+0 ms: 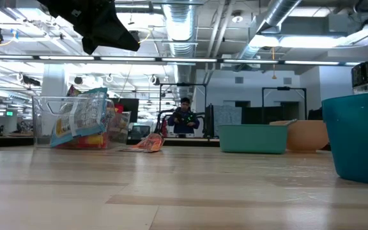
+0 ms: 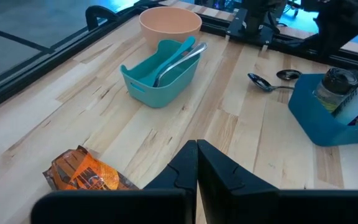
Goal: Pick & Place Food Item
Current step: Adjust the blue bin
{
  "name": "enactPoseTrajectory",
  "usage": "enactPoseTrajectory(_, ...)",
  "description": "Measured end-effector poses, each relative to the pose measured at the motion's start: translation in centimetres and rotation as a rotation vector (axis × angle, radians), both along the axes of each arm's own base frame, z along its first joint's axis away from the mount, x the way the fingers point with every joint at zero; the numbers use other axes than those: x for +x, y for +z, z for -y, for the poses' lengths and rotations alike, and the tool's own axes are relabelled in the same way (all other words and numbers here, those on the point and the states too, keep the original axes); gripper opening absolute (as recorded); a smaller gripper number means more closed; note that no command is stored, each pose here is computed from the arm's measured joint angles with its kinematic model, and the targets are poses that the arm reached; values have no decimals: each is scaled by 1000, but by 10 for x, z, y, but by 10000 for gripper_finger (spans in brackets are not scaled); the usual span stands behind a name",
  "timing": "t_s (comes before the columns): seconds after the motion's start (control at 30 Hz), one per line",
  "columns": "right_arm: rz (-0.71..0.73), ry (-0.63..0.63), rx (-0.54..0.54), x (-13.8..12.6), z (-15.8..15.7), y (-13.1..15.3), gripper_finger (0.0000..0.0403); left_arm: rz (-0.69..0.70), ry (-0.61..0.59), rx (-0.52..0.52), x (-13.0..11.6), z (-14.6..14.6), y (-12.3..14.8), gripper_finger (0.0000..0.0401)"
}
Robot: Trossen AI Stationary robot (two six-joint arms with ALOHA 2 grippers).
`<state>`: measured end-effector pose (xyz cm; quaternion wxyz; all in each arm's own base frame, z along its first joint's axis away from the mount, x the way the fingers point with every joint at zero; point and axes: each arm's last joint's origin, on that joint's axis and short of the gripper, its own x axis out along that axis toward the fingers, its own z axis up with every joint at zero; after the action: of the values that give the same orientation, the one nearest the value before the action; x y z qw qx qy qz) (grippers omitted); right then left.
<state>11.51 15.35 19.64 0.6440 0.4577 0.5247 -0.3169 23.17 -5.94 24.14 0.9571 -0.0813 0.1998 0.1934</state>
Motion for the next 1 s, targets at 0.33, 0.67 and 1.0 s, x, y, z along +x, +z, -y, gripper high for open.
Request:
enactPoseTrajectory(0.33, 27, 11, 46, 11, -19, -16, 37, 1, 0, 0, 0, 0, 0, 1)
enactPoseTrajectory(0.67, 57, 4, 85, 24, -31, -29, 3, 1, 0, -1, 0, 0, 0, 1)
enactPoseTrajectory(1.0, 103, -2, 123, 36, -31, -28, 1, 1, 0, -1, 0, 0, 0, 1)
